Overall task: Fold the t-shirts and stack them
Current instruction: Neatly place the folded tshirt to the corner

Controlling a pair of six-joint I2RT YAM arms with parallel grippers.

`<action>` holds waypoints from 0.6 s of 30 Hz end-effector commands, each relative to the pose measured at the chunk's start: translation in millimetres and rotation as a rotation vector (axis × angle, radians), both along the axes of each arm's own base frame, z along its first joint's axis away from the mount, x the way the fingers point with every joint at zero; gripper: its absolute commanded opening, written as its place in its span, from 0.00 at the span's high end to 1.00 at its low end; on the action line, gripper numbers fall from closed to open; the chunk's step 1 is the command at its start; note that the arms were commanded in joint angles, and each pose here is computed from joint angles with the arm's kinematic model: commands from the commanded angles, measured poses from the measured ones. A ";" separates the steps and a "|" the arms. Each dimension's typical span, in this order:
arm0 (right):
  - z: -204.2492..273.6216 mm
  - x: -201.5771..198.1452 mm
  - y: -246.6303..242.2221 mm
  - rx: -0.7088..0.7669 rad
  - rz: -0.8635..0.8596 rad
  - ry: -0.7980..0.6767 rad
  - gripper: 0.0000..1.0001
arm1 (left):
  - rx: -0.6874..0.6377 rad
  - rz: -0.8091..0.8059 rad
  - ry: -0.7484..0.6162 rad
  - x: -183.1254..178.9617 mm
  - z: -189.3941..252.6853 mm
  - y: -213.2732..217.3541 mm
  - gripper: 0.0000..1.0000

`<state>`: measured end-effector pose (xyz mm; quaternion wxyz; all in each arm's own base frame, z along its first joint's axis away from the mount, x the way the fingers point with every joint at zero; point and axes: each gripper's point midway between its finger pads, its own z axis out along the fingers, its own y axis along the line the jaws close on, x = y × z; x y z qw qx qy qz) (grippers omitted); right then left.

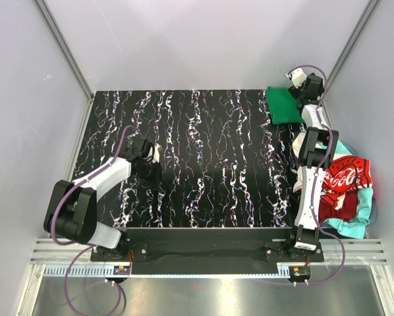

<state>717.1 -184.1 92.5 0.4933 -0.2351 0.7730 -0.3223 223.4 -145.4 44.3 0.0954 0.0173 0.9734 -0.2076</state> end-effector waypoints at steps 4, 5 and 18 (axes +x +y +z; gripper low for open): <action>161.2 -62.1 67.3 0.138 -0.167 -0.176 0.13 | -0.160 0.032 -0.143 14.8 41.9 -21.4 0.85; 164.9 -70.3 83.0 0.233 -0.182 -0.192 0.12 | -0.179 0.031 -0.158 15.5 47.5 -23.3 0.85; 119.3 -333.6 323.2 1.407 -0.057 0.244 0.00 | -0.380 -0.001 -0.301 -6.5 111.4 -46.9 0.84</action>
